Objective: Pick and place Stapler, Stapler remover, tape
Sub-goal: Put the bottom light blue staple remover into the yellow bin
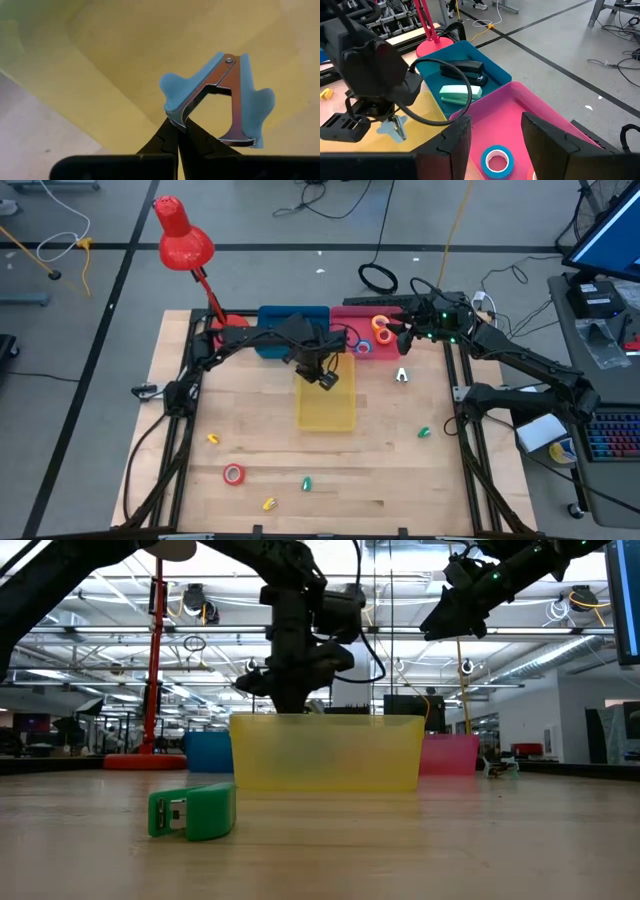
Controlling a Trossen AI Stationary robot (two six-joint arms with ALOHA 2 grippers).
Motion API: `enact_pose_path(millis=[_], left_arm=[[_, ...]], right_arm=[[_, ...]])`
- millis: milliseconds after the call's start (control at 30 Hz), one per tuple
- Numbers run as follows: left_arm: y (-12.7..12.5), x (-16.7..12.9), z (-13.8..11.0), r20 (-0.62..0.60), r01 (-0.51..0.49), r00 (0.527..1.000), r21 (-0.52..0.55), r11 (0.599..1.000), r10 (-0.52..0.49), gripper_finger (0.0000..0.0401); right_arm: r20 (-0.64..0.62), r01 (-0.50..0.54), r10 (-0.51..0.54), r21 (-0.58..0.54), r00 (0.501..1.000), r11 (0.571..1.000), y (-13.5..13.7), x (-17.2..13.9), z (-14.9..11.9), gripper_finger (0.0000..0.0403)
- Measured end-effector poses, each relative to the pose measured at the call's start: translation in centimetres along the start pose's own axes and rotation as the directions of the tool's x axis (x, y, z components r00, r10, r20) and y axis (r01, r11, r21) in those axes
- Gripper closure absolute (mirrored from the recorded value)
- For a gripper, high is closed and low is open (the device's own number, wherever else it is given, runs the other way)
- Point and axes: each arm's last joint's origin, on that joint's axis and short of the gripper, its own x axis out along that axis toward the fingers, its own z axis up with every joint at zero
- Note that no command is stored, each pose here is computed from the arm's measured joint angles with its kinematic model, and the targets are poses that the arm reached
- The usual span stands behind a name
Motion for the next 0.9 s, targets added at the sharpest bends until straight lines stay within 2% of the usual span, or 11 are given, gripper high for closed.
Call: enact_pose_path(millis=[367,500,633,900], left_arm=[[-1.3,0.2,-0.1,0.041,0.064,0.997,-0.021,0.998,-0.063,0.0401],[-1.5,1.6,0.5,0.016,0.08,0.997,-0.035,0.996,-0.079,0.0401],[-1.9,2.7,0.6,-0.001,0.082,0.997,-0.023,0.996,-0.082,0.0401],[-2.1,3.0,0.9,0.027,0.074,0.997,0.022,0.997,-0.074,0.0401]], right_arm=[[0.003,0.0,0.0,0.0,1.0,1.0,0.0,0.0,0.0,0.0238],[0.003,0.0,0.0,0.001,1.0,1.0,0.0,0.0,0.0,0.0238],[0.003,0.003,-0.003,0.003,1.0,1.0,0.0,0.0,0.0,0.0238],[0.004,0.004,-0.004,0.003,1.0,1.0,0.0,0.0,0.0,0.0238]])
